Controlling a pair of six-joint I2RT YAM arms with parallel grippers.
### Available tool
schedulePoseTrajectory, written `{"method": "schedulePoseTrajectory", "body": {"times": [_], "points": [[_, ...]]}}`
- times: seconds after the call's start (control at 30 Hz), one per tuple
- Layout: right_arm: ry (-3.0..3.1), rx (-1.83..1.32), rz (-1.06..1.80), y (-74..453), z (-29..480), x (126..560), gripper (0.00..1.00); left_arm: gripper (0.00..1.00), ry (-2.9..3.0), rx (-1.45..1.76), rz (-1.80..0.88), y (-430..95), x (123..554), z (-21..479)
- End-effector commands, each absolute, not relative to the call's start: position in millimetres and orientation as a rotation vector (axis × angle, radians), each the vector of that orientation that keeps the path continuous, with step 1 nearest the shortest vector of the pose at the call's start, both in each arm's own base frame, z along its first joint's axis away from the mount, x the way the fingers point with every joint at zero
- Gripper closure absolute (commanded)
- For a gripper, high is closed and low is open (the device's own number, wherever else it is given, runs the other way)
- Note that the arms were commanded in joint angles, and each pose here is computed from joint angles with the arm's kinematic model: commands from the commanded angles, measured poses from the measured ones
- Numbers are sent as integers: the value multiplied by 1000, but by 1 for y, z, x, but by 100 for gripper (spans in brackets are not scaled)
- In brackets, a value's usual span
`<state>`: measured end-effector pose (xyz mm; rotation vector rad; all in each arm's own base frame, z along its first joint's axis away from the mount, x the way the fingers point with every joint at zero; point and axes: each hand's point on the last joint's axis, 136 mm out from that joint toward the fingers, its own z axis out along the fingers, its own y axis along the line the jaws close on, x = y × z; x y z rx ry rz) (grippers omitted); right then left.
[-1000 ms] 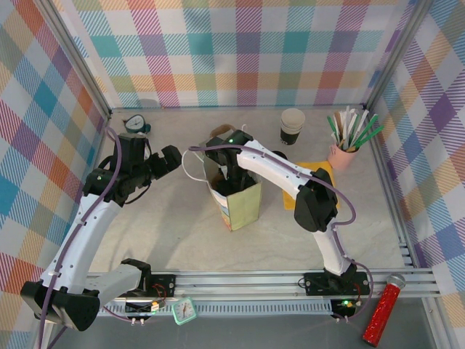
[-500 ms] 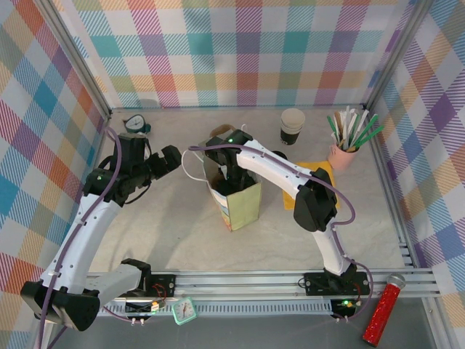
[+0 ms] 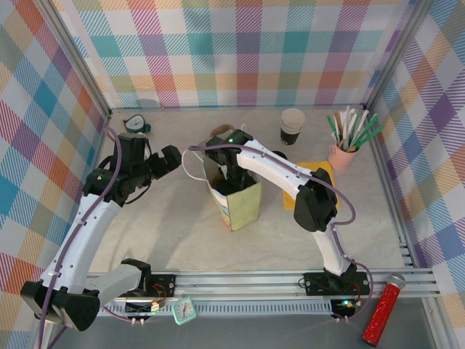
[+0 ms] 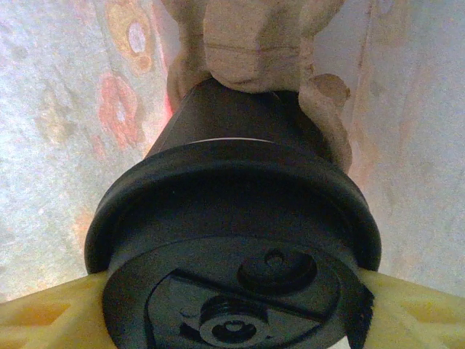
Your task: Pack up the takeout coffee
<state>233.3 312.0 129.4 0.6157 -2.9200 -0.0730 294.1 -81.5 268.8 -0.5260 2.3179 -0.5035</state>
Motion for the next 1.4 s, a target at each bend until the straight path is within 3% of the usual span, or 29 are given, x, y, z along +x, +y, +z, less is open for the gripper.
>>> {"method": "schedulePoseTrajectory", "body": {"times": [0.0, 1.37], "points": [[-2932, 560, 117, 289, 113, 242, 27, 0, 2279, -531, -542, -83, 299, 281], [-3088, 547, -36, 295, 201, 250, 27, 0, 2291, -528, -554, -85, 297, 277]]}}
